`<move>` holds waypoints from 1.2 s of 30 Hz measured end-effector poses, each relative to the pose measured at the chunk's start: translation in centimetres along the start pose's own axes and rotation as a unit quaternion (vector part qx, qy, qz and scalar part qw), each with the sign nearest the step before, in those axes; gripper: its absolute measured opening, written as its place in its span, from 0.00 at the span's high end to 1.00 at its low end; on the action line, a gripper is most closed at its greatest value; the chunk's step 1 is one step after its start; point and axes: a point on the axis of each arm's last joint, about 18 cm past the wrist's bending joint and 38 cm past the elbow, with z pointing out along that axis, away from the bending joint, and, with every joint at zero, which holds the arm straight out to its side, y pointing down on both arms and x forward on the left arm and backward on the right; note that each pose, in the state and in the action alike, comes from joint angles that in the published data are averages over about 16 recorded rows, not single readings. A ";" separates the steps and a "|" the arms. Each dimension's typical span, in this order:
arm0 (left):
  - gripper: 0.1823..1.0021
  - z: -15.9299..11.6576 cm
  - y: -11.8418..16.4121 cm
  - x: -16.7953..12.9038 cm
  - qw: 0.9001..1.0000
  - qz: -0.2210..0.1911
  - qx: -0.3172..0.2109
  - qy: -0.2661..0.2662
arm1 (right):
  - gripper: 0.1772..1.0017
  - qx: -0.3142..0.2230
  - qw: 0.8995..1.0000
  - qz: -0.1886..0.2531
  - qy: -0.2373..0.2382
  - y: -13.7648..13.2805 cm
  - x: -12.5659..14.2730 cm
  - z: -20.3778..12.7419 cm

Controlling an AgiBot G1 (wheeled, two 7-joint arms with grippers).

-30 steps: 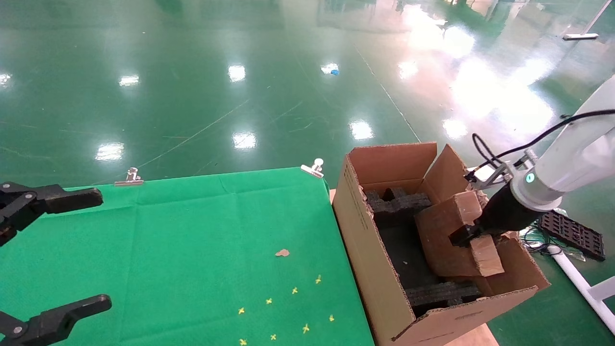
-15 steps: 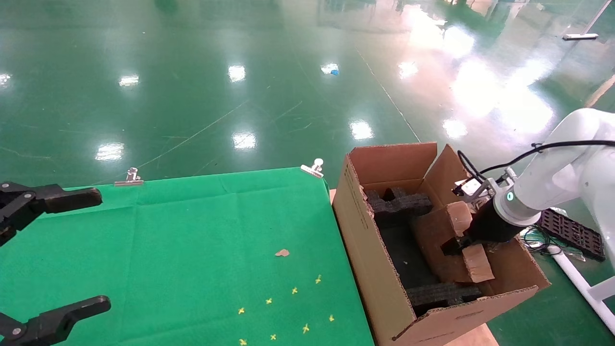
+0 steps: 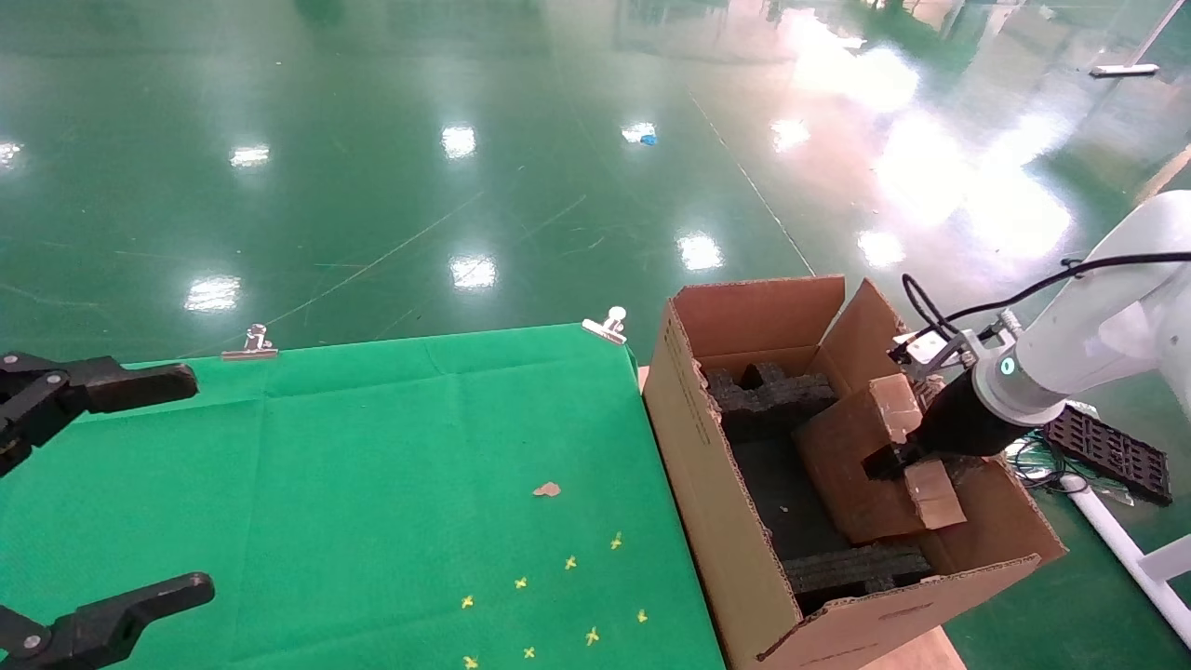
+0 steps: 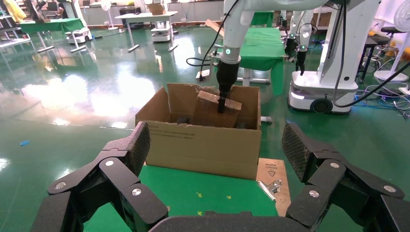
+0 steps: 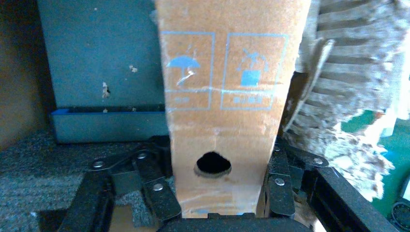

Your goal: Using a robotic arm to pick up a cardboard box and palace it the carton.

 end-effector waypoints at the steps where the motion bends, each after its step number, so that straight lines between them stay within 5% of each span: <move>1: 0.00 0.0 0.0 0.0 1.000 0.000 0.000 0.000 | 0.82 0.000 1.000 0.000 -0.001 0.0 0.1 -0.1; 12: 0.00 0.0 0.0 0.0 1.000 0.000 0.000 0.000 | 0.67 0.001 1.000 0.002 -0.005 0.0 0.3 -0.6; 22: 0.00 0.0 0.0 0.0 1.000 0.000 0.000 0.000 | 0.40 0.017 1.000 -0.002 -0.007 -1.2 0.2 -1.8; 36: 0.00 0.0 0.0 0.0 1.000 0.000 0.000 0.000 | 0.10 0.100 0.992 -0.049 -0.056 -6.5 -0.7 -11.8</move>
